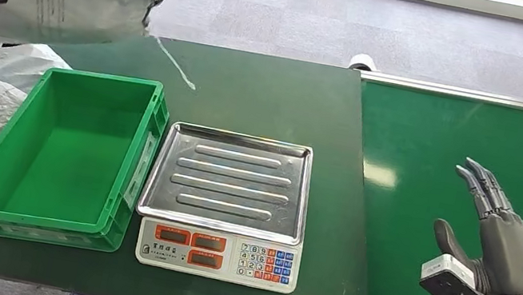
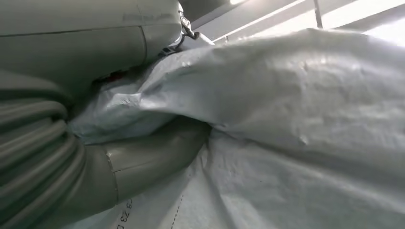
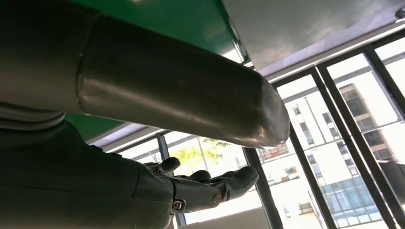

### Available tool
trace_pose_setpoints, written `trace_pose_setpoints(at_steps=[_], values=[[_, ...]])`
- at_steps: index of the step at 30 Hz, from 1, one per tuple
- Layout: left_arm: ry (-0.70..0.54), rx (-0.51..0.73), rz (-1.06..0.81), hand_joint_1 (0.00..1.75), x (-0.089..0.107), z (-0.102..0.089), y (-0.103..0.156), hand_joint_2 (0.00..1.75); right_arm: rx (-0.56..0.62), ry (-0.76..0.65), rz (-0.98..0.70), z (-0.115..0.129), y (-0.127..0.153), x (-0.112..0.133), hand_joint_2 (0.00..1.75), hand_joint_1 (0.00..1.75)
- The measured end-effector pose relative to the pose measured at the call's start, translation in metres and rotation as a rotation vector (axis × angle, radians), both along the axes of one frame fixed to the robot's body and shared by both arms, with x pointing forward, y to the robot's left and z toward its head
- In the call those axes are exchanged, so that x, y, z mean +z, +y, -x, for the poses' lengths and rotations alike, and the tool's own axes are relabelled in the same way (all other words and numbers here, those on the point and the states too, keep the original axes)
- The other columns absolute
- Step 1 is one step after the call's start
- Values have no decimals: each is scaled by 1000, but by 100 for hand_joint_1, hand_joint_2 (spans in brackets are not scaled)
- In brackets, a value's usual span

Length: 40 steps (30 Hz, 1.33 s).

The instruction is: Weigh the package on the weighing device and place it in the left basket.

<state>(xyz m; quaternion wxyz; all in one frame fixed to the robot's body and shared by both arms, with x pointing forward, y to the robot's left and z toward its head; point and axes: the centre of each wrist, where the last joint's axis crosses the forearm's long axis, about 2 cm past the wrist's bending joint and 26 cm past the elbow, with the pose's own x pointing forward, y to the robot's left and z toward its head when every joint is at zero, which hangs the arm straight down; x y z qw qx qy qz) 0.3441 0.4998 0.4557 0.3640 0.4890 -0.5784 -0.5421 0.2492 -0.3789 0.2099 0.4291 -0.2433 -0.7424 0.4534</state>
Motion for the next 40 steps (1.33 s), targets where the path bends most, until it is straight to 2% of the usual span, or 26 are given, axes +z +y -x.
trace_pose_setpoints(at_steps=[4,7,10,11,12,14,15,16,21,23,26,29,37,40], values=[[66,-4,-108,175,-36,43,13,175,-10,-4,12,7,-1,0,0,0],[98,-59,-226,175,-77,70,6,175,-23,4,15,16,3,-5,0,0],[133,-90,-241,175,-120,92,-5,175,-36,8,7,28,4,-10,0,0],[148,-95,-228,151,-132,98,-9,175,-39,8,1,31,4,-10,0,0],[166,-100,-211,110,-143,103,-12,175,-41,8,-5,32,4,-10,0,0],[210,-116,-177,22,-165,113,-20,87,-41,11,-20,33,5,-11,0,0],[225,-121,-165,2,-175,116,-25,44,-40,12,-26,33,5,-11,0,0],[229,-122,-163,0,-186,120,-30,0,-40,14,-32,33,6,-11,0,0],[199,-132,-159,0,-241,129,-72,0,-55,17,-35,35,10,-15,0,0],[165,-127,-135,0,-257,133,-90,0,-68,24,-27,41,11,-18,0,0],[97,-113,-89,0,-269,135,-110,0,-89,34,-22,54,10,-22,0,0],[42,-105,-31,0,-269,130,-122,0,-111,31,-13,63,8,-23,0,0],[-150,-74,159,0,-241,102,-121,0,-137,32,-1,68,7,-20,0,0],[-195,-58,225,0,-233,98,-117,0,-136,31,-1,67,7,-18,0,0]])
